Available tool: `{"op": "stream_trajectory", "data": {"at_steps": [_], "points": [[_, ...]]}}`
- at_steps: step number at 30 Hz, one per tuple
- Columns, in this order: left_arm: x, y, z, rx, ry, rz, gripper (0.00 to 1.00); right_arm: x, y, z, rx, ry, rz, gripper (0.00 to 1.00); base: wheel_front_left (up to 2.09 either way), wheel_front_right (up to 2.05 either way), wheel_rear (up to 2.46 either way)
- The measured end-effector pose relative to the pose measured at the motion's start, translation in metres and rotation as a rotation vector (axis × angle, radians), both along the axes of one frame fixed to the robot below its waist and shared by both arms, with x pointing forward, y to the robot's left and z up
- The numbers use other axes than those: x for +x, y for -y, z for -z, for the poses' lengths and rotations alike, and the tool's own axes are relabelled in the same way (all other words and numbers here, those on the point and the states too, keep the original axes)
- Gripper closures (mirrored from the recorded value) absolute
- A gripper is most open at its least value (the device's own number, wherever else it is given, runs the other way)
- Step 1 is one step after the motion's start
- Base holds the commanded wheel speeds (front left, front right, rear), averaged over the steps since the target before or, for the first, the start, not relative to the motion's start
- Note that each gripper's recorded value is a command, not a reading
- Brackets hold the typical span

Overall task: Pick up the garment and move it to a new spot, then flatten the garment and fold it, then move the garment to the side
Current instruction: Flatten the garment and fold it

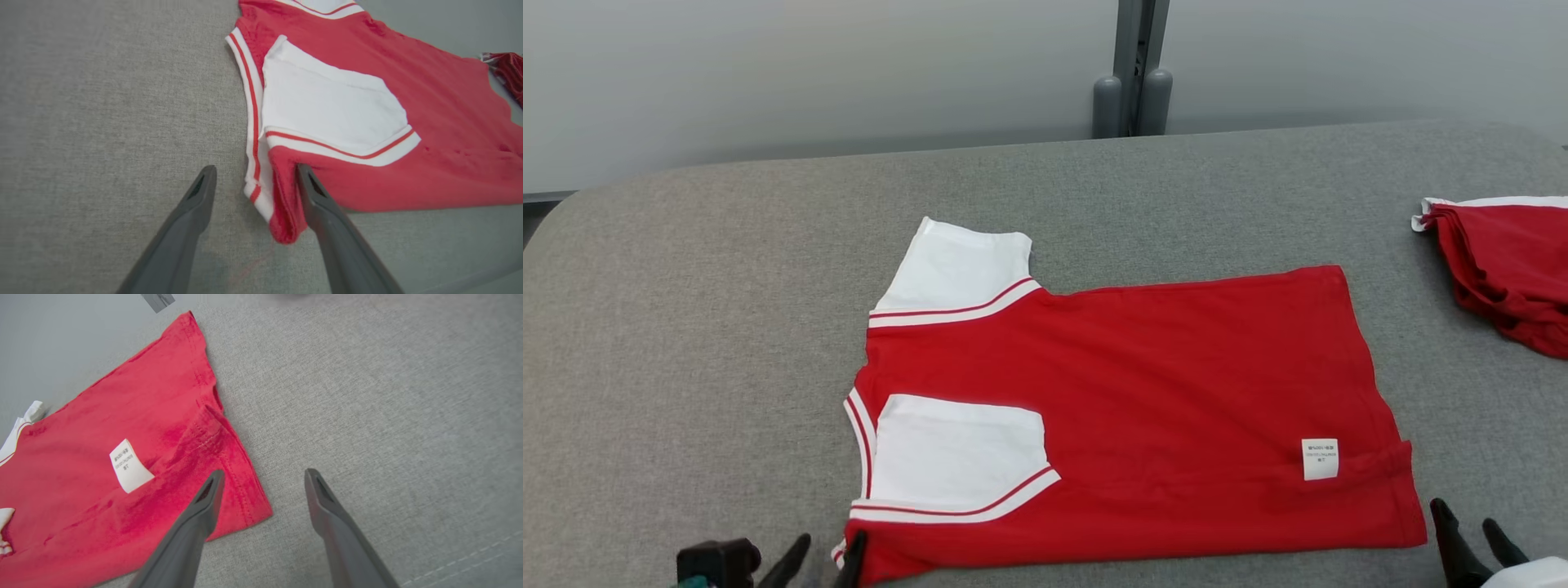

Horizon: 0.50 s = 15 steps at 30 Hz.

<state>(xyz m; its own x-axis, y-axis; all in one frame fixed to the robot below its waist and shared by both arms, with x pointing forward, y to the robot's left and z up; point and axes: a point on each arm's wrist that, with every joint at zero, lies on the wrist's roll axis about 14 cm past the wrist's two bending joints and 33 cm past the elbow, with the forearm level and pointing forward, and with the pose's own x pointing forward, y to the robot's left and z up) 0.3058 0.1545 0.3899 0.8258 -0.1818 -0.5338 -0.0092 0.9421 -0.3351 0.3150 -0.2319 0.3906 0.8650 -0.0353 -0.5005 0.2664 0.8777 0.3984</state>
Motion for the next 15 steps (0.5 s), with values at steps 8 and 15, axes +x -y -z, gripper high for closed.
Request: {"op": "stream_trajectory", "data": {"at_steps": [8, 15], "points": [[0.069, 0.003, -0.047, 0.096, 0.170, 0.113, 0.00, 0.023, 0.017, -0.043, -0.105, 0.144, 0.013, 0.00, 0.00, 0.00, 0.00], [0.139, 0.029, -0.068, 0.130, 0.236, 0.224, 0.00, 0.053, 0.003, -0.067, -0.139, 0.232, -0.051, 0.00, 0.00, 0.00, 0.00]]}}
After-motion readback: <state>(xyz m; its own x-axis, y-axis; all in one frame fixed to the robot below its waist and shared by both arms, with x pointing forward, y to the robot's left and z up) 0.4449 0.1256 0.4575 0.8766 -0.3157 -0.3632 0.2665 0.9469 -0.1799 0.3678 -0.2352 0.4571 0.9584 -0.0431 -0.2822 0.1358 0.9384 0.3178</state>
